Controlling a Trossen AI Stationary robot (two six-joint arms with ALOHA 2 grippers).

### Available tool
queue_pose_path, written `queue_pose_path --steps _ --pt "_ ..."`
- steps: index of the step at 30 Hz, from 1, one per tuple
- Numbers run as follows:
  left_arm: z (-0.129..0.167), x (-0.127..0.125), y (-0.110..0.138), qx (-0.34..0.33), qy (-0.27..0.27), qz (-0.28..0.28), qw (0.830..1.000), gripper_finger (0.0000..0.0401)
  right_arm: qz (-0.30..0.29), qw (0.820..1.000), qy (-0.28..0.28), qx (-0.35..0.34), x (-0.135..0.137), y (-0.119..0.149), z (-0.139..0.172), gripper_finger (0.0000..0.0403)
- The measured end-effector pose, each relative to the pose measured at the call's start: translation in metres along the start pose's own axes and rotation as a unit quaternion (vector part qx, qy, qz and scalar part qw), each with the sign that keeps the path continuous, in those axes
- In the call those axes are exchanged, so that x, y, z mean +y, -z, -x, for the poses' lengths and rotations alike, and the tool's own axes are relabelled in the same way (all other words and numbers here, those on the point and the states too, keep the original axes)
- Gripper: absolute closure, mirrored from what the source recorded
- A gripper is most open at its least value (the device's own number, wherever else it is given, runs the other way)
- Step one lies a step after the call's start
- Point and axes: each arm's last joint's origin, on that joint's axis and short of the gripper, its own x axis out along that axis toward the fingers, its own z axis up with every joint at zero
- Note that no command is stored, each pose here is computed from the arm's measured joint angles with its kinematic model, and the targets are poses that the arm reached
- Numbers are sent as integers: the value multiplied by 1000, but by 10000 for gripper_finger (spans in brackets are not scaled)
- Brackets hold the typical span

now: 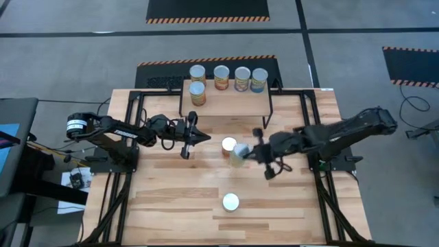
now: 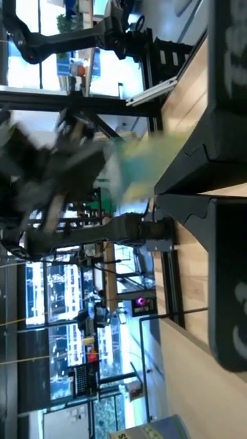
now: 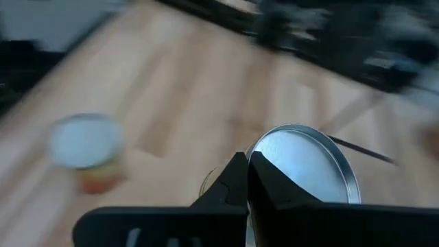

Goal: Pick and place cans onto a shelf
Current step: Put the canned carrots on the shelf

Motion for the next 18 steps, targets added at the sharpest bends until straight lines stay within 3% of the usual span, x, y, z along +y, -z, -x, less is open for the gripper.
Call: queue_pose_path --steps 5,10,14,18 --pt "0 0 0 0 -1 -4 1000 401 3 994 101 45 -40 -13 27 391" --pt "0 0 0 0 -1 -4 1000 401 21 980 163 115 -90 0 38 393" --pt "0 0 0 2 -1 -3 1000 401 9 969 185 166 -122 22 48 392" --pt "0 0 0 2 -1 -4 1000 401 -11 969 180 166 -144 35 57 394"
